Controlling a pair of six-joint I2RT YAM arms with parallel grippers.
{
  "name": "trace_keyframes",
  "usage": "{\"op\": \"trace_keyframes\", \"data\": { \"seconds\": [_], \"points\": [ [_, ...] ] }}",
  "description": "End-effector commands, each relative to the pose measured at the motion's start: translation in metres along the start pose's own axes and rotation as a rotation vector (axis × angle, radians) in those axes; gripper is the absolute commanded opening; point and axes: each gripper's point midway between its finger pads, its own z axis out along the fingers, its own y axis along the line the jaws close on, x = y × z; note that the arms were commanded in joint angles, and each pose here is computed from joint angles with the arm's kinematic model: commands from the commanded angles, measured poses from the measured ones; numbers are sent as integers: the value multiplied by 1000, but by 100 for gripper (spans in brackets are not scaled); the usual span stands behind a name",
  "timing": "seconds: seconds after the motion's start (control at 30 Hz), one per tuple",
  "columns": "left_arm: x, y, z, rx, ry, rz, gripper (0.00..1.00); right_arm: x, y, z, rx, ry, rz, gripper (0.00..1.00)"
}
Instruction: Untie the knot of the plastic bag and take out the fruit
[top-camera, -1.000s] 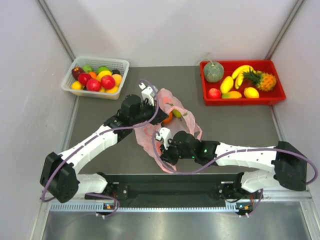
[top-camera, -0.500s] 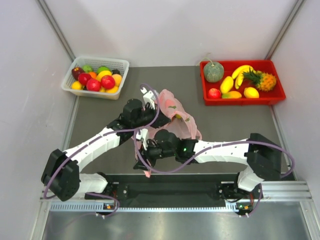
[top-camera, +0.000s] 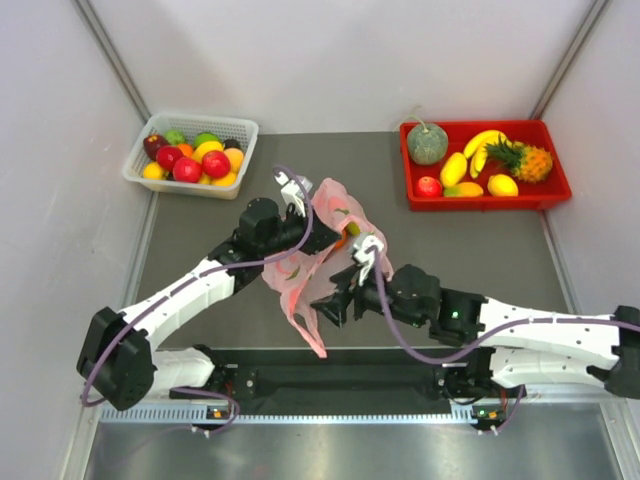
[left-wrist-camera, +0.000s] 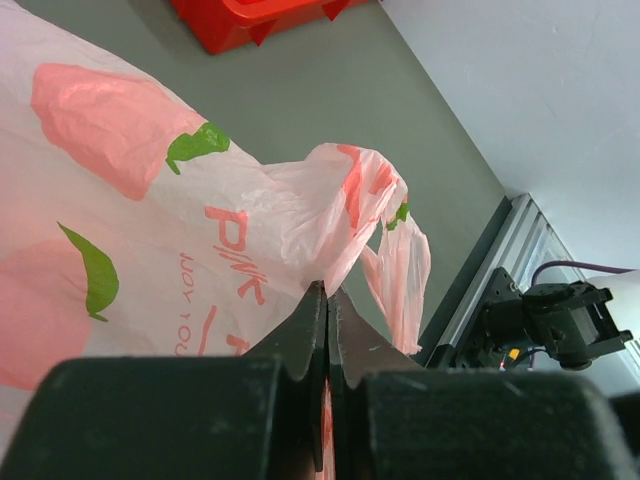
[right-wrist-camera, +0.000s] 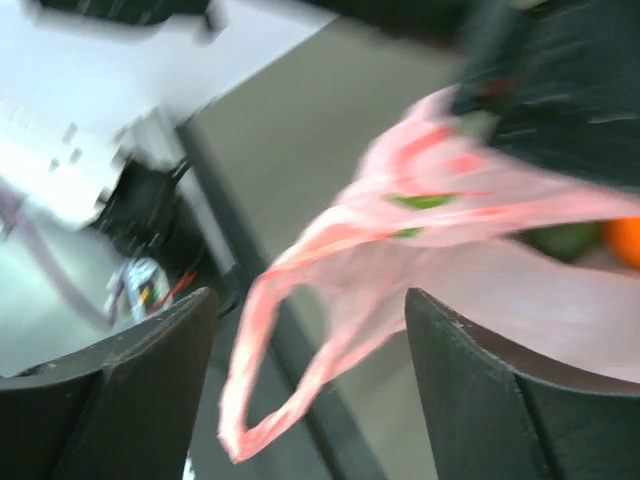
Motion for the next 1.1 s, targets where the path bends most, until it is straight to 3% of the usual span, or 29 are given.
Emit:
{"op": "trace_keyframes", "data": {
  "seconds": [0.0, 0.2, 0.23, 0.3, 0.5, 0.67, 0.9, 1.07],
  "points": [
    [-22, -19, -3, 48, -67, 20, 0, -9, -52, -20, 305, -68, 34, 74],
    [-29, -27, 2, 59, -68, 22, 0, -11, -48, 1, 310, -30, 13, 27],
    [-30, -30, 3, 62, -65, 26, 0, -6, -50, 8, 319, -14, 7, 14],
    [-35, -33, 3, 62, -67, 32, 0, -9, -57, 14, 372, -24, 17, 1],
    [-55, -39, -3, 36, -102, 68, 0, 21, -82, 35, 514, 51, 9, 0],
    [-59, -45, -7, 45, -111, 63, 0, 31, -125, 36, 731, -20, 100, 0],
    [-67, -56, -19, 59, -136, 69, 0, 60, -167, 59, 797, -49, 252, 0],
    [-72, -61, -28, 61, -152, 68, 0, 55, -196, 65, 804, -130, 316, 2]
  ]
}}
